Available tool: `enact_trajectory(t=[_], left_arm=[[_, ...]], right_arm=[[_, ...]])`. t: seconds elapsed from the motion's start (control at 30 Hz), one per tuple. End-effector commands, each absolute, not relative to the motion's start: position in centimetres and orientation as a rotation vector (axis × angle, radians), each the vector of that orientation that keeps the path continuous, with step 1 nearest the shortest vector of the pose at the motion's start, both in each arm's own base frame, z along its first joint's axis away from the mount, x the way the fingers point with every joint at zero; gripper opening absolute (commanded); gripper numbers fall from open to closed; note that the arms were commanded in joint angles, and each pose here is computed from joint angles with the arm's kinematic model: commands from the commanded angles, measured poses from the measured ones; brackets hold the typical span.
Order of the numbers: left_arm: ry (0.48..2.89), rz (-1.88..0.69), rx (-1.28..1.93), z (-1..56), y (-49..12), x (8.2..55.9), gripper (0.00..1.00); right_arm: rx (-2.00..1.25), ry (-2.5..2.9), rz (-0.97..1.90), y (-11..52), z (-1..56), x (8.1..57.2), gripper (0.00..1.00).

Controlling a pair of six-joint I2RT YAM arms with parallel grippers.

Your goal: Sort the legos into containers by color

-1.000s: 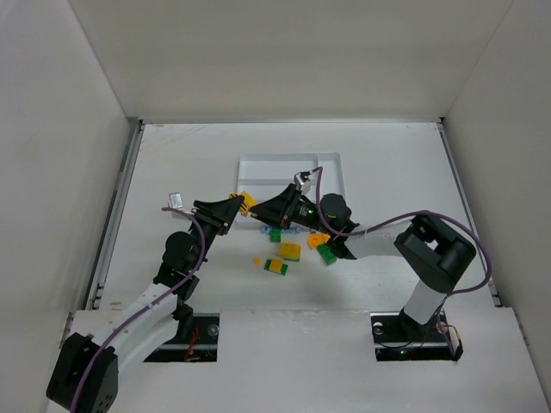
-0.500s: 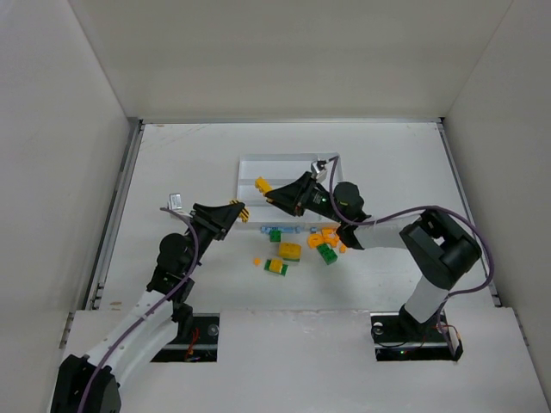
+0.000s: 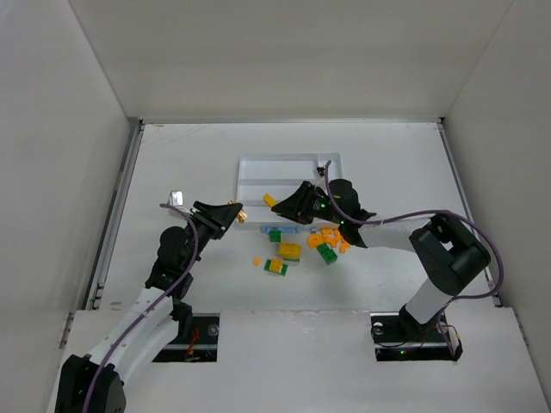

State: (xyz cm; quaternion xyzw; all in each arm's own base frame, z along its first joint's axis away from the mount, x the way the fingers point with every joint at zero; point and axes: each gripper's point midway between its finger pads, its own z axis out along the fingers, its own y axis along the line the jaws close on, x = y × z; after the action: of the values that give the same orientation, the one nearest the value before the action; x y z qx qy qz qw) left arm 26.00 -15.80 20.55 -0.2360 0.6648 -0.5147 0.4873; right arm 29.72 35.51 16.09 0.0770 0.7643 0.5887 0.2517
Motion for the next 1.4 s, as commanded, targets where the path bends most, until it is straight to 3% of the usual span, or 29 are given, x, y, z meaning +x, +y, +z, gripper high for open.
enact_trajectory(t=[0.0,0.23,0.97,1.17,1.37], left_arm=[[1.616,-1.185,-0.547,21.4,-15.6,27.1,0.18],[1.713,-1.029,-0.548,19.5,-15.1,28.7,0.2],[1.86,-0.822,-0.511,16.8,-16.4,31.5,0.21],[1.886,-0.777,-0.506,16.0,-16.9,32.3,0.21],[1.907,-0.74,-0.512,15.3,-17.3,33.1,0.21]], right_arm=[[0.076,2.193,1.277,33.6,13.8,31.1,0.23],[-0.061,2.295,0.774,29.9,11.8,34.1,0.23],[-0.391,2.381,0.777,36.5,10.9,33.9,0.26],[-0.396,2.371,0.769,37.3,10.8,34.8,0.33],[-0.378,2.337,0.758,37.0,11.4,35.3,0.58]])
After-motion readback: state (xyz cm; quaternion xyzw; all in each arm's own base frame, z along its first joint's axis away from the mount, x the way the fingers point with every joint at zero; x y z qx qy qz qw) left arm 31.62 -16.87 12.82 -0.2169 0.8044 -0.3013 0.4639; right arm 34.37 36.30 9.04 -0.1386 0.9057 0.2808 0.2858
